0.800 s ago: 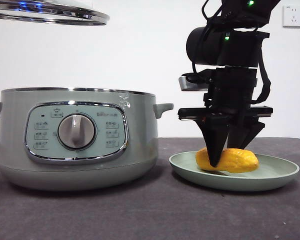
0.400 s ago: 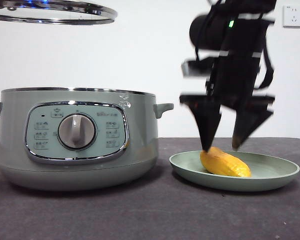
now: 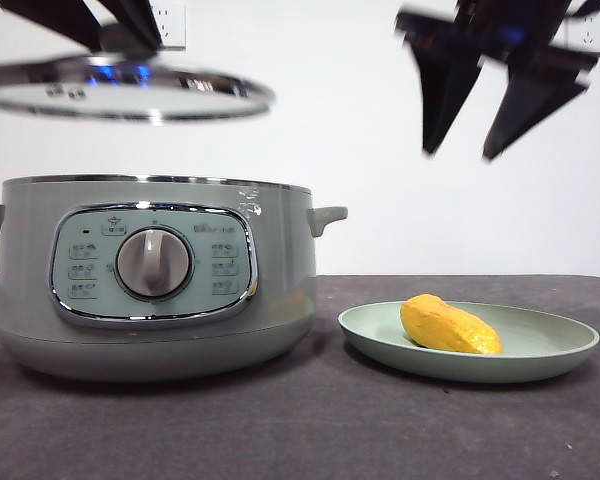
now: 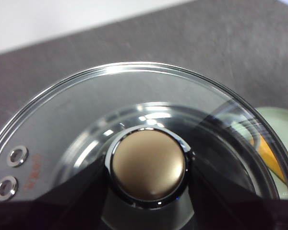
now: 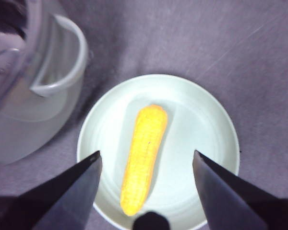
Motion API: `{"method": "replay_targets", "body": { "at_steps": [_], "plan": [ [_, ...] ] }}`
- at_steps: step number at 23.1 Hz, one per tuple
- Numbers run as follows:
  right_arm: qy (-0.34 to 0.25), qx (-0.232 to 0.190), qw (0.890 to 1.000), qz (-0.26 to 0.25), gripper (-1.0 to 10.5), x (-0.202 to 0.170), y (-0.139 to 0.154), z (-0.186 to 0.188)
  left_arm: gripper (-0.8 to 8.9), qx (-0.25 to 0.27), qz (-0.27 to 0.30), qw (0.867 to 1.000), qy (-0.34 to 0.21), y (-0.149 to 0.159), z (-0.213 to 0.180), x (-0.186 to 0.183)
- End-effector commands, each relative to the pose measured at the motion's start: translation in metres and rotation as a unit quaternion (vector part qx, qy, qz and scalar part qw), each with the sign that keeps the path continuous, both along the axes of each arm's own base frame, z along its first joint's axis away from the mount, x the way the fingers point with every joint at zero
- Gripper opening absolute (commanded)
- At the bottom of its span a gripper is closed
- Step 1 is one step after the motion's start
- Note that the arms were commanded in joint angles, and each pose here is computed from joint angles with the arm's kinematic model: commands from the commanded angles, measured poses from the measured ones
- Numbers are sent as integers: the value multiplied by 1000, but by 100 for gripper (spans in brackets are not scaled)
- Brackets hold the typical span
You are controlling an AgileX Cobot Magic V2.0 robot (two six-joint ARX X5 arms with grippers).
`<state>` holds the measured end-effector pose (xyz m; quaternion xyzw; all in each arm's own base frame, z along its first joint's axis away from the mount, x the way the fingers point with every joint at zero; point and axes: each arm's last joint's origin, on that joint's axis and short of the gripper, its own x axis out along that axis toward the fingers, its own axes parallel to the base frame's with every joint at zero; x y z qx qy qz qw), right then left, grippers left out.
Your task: Take the corn out from the steamer,put the corn on the plate,close the lid
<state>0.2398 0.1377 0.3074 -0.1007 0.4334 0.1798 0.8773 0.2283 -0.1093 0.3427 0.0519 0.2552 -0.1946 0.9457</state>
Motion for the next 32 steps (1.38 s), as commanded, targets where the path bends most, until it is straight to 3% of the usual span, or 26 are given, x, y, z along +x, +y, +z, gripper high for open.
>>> {"method": "replay_targets", "body": {
  "at_steps": [1, 6, 11, 15, 21, 27, 28, 31, 32],
  "plan": [
    [-9, 7, 1000, -4, 316, -11, -6, 9, -12, -18, -5, 1000, 0, -7, -4, 12],
    [-21, 14, 1000, -8, 316, -26, -17, 23, -13, -17, -21, 999, 43, -16, -24, 28],
    [-26, -30, 998, -44, 316, -33, -27, 25, -12, -12, -25, 997, 69, -24, -37, 35],
    [-17, -36, 998, -52, 316, -33, -32, 24, -12, -7, -39, 994, 99, -28, -42, 29],
    [-17, -35, 998, -51, 315, -32, -32, 24, -11, 0, -39, 994, 102, -28, -43, 29],
    [-15, -36, 998, -51, 316, -33, -32, 24, 12, 37, -13, 995, 89, -27, -46, 32],
    [-14, -37, 998, -51, 315, -33, -32, 24, 62, 37, -13, 995, 90, -27, -46, 32],
    [-14, -37, 998, -51, 315, -33, -32, 24, 393, 33, -18, 995, 91, -27, -46, 32],
    [-14, -37, 998, -51, 315, -33, -32, 24, 442, 33, -18, 995, 91, -27, -46, 32]
  ]
}}
